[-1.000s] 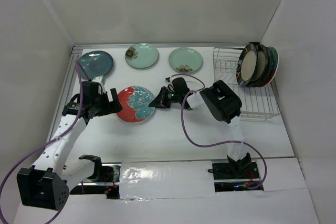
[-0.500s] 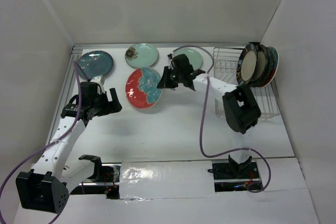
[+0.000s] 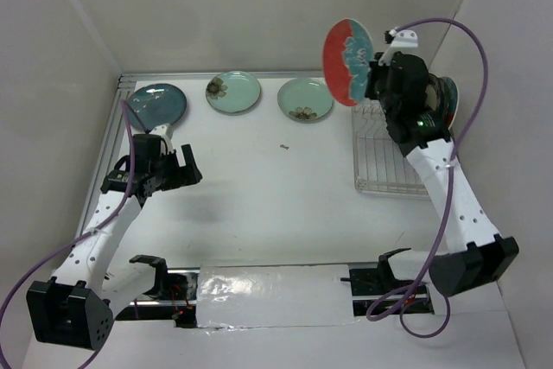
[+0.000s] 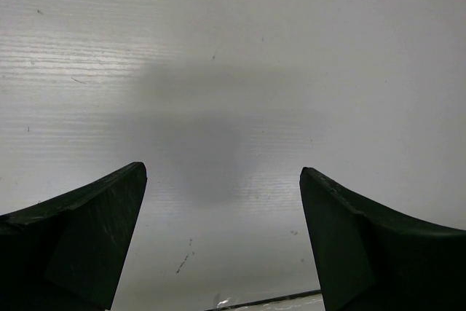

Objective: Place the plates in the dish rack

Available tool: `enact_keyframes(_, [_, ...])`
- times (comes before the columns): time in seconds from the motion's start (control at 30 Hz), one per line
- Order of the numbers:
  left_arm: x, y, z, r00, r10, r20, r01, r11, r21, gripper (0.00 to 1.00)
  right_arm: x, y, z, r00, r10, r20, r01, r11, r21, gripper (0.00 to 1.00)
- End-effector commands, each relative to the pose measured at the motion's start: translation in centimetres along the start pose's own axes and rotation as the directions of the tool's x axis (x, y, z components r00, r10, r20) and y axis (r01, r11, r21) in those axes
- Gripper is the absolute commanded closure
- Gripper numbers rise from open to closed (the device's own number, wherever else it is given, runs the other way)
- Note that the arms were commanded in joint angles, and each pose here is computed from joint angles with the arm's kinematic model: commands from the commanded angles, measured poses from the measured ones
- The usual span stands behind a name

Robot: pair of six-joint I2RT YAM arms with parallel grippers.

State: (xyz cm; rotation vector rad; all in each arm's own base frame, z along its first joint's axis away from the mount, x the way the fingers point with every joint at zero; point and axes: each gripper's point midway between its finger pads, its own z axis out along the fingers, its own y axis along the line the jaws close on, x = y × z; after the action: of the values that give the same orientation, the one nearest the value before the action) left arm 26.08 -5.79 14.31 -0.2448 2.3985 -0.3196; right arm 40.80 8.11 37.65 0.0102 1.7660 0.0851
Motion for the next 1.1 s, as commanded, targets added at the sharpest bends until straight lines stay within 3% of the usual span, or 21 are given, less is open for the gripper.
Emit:
enact_keyframes(0.0, [-0.4,-0.3,0.2,1.000,0.007,0.013,-0.007,1.000,0.023,0.01,-6.0,-5.6,-3.0,0.971,-0.098,0.219,0.052,0.977,0.207,1.00])
enact_keyframes(0.23, [-0.6,-0.6,0.2,1.000,0.007,0.018,-0.008,0.999,0.036,0.01,-4.6,-12.3,-3.4,0.959,-0.200,0.203,0.102,0.906,0.410,1.00])
enact_keyframes(0.4, [-0.5,-0.7,0.2,1.000,0.017,0.016,-0.017,0.999,0.045,0.01,-3.2,-15.1,-3.0,0.953,-0.241,0.183,0.128,0.869,0.478,1.00])
enact_keyframes(1.07, [-0.3,-0.5,0.6,1.000,0.015,-0.002,-0.015,0.999,0.039,0.01,-1.6,-18.4,1.4,0.949,-0.286,0.136,0.166,0.815,0.554,1.00])
